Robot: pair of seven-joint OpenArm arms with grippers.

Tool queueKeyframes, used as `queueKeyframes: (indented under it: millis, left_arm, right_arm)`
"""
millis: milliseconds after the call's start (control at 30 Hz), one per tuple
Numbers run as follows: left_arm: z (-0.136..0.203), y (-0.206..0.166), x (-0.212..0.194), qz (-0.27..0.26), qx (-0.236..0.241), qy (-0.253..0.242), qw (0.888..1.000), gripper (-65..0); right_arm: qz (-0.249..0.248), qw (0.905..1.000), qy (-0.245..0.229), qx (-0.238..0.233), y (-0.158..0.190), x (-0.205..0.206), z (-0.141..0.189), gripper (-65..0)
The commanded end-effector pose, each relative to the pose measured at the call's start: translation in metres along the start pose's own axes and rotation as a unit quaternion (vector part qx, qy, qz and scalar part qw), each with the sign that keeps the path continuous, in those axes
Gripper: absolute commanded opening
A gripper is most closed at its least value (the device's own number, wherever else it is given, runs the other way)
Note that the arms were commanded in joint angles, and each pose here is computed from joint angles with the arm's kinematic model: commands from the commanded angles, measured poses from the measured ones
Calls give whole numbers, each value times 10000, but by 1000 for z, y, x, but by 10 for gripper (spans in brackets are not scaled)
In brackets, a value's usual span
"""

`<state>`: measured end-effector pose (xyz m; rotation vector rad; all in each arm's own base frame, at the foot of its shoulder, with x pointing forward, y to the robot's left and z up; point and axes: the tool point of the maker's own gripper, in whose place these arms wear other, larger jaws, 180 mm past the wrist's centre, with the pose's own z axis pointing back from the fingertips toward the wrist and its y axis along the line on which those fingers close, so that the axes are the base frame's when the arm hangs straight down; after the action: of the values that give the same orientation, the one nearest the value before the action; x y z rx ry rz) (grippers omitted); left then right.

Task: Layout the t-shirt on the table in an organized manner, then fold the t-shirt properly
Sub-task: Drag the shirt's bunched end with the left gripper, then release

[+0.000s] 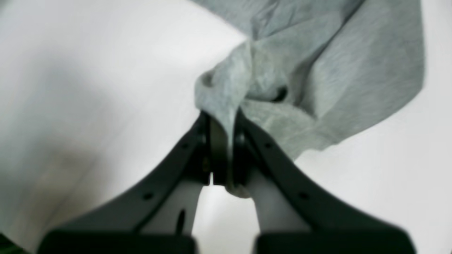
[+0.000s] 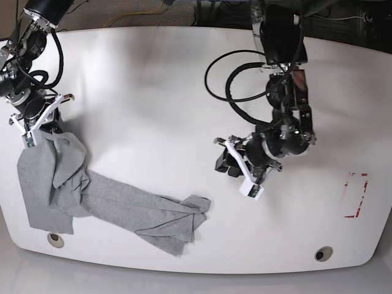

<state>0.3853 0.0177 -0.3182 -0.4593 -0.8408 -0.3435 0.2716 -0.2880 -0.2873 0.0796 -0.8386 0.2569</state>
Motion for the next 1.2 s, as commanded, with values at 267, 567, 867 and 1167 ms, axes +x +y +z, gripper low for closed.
queueKeyframes:
  millis: [267, 567, 867, 1167]
  left_arm:
    - [-52, -24, 39, -418, 336, -579, 9969, -446]
    - [-57, -37, 65, -757, 224, -730, 9942, -446]
    - [-52, -36, 94, -895, 262, -964, 9910, -446]
    - [-51, -37, 104, -931, 263, -1045, 9898, -446]
  right_arm:
    - [25, 9999, -78, 82, 16, -6, 7, -650]
    - [-233, 9993, 156, 253, 33, -33, 5, -650]
    - [-480, 9952, 680, 509, 66, -81, 16, -650]
    - [-537, 9868, 1160, 998, 105, -117, 28, -650]
